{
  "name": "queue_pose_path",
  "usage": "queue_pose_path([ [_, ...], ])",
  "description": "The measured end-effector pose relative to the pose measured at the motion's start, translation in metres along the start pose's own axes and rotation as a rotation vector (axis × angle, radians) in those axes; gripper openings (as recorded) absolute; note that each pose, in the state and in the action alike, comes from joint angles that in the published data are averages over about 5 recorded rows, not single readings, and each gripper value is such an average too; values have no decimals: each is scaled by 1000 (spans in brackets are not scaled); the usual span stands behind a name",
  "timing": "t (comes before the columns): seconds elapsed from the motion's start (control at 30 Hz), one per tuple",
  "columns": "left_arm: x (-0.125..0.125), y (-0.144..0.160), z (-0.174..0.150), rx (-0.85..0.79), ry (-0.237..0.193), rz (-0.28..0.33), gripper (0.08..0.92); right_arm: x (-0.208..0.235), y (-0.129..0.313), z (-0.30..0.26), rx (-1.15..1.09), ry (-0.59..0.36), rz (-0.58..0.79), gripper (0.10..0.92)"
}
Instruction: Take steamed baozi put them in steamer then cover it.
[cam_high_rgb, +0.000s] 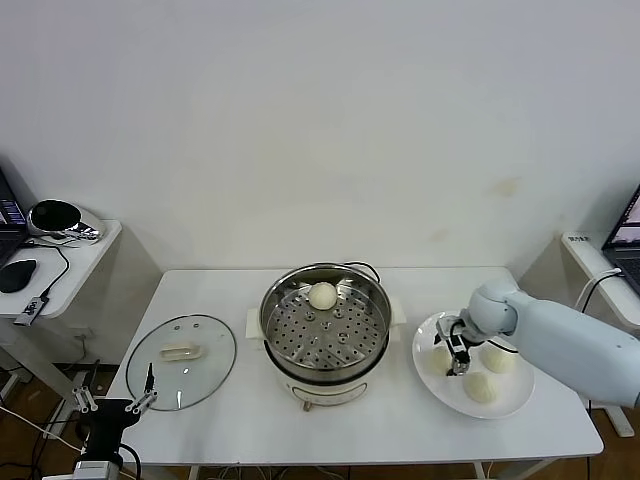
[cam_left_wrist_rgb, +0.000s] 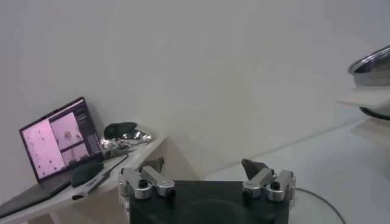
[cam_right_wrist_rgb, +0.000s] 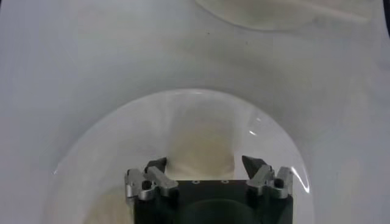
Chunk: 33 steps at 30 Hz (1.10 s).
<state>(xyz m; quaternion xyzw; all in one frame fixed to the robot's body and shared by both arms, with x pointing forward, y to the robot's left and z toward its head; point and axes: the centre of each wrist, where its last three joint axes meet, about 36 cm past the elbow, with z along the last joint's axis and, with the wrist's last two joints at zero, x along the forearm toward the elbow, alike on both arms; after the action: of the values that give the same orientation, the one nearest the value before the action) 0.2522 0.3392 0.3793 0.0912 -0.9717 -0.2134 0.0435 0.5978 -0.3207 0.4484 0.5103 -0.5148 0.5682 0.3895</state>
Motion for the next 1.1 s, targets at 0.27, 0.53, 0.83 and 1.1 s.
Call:
queue_pose_path([
  [0.27,0,0,0,0,-1,-1,823,6,-3,3,-5,1,-1,567],
  [0.53,-2,1,-3,-2,-8,2,823,44,-10,13,-21,-2,27,571],
  [0.83,-5,-3,-8,12,-1,6,823,132,-40,6,-22,-9,115,585],
  [1.1,-8,-2,-10,17,6,6,823,210,-74,-57,8,-80,193,588],
])
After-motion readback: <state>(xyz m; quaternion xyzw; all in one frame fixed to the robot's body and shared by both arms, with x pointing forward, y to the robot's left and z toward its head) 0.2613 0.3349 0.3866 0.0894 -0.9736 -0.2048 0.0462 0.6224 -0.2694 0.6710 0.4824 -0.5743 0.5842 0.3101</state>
